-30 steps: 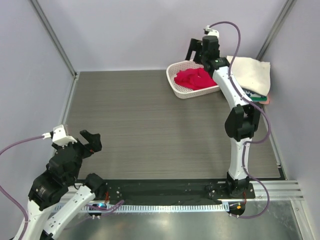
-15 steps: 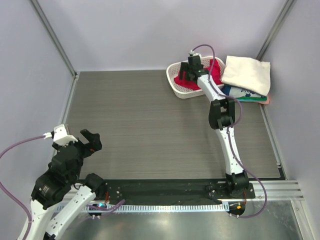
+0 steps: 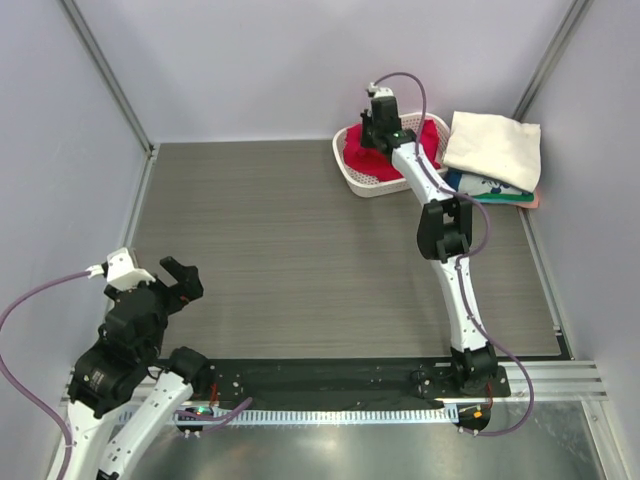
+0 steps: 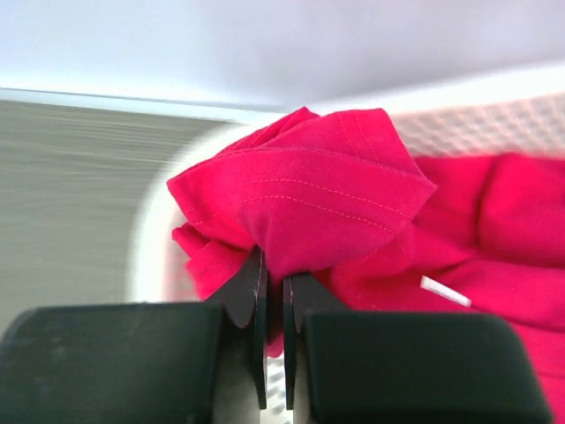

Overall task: Fold and stack the t-shirts
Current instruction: Grab the tshirt from the pile, then move the tshirt to the center of the board

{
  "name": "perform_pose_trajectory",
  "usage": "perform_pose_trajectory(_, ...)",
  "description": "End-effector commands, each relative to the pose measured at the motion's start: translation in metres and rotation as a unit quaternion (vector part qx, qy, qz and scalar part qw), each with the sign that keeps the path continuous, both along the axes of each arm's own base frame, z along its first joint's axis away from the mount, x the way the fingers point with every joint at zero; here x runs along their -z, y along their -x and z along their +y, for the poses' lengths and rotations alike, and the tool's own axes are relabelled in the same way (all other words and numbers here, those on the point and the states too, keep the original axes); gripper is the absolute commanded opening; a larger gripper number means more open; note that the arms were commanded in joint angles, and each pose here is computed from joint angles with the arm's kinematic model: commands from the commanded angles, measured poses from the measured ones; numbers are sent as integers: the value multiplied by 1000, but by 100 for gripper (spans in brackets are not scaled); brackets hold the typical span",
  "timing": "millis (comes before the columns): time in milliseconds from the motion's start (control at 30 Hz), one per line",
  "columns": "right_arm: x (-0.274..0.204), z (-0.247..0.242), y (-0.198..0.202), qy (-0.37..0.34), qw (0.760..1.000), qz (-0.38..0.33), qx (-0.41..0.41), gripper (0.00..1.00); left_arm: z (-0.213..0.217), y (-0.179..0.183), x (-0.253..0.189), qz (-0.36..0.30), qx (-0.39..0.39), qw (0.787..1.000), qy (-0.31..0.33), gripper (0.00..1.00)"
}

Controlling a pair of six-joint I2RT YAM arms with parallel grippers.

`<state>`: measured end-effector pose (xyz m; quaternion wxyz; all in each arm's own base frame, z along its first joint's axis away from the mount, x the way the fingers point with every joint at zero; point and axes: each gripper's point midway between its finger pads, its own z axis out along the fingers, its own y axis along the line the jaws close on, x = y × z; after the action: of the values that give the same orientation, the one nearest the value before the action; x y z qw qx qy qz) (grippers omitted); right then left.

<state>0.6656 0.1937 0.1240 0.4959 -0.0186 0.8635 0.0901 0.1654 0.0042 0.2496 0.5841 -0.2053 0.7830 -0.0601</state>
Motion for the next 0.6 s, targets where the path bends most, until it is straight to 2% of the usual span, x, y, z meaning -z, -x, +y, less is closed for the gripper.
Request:
perform_pose_trajectory(0,-301,87,96,-66,951,-256,-161,1,2,-8,-1,3,-18,1000,-3,97)
perform_pose_trajectory(33,-329,92,119,-68,942,-280,-175,1,3,-8,0,8,-23,1000,-4,98)
perform_pose_trajectory(67,-383,92,157,-79,922,-331,-186,1,5,-7,1,11,-28,1000,-7,98)
perform_pose_trajectory(100,-378,105,175,-84,919,-323,-208,1,7,-7,1,14,-35,999,-7,98)
perform_pose_trajectory(200,-392,92,214,-114,916,-323,-210,1,8,-5,-2,7,-37,999,-3,98)
perform_pose_trajectory(267,-383,73,219,-107,926,-317,-172,1,10,-2,-5,-6,-38,999,4,99)
perform_pose_trajectory(333,-344,55,227,-105,943,-280,-145,1,13,1,-8,-17,-40,999,8,99)
perform_pose_trajectory(400,-294,33,237,-104,964,-226,-96,34,13,2,-9,-22,-40,999,10,98)
perform_pose_trajectory(467,-249,11,243,-96,979,-177,-39,73,13,2,-10,-23,-40,999,10,99)
perform_pose_trajectory(500,-198,-3,251,-83,989,-126,-5,98,13,1,-11,-23,-40,999,10,98)
perform_pose_trajectory(533,-187,-20,260,-105,988,-110,33,100,12,1,-11,-21,-38,999,9,99)
perform_pose_trajectory(567,-162,-39,269,-94,989,-82,79,100,12,0,-11,-18,-38,999,7,99)
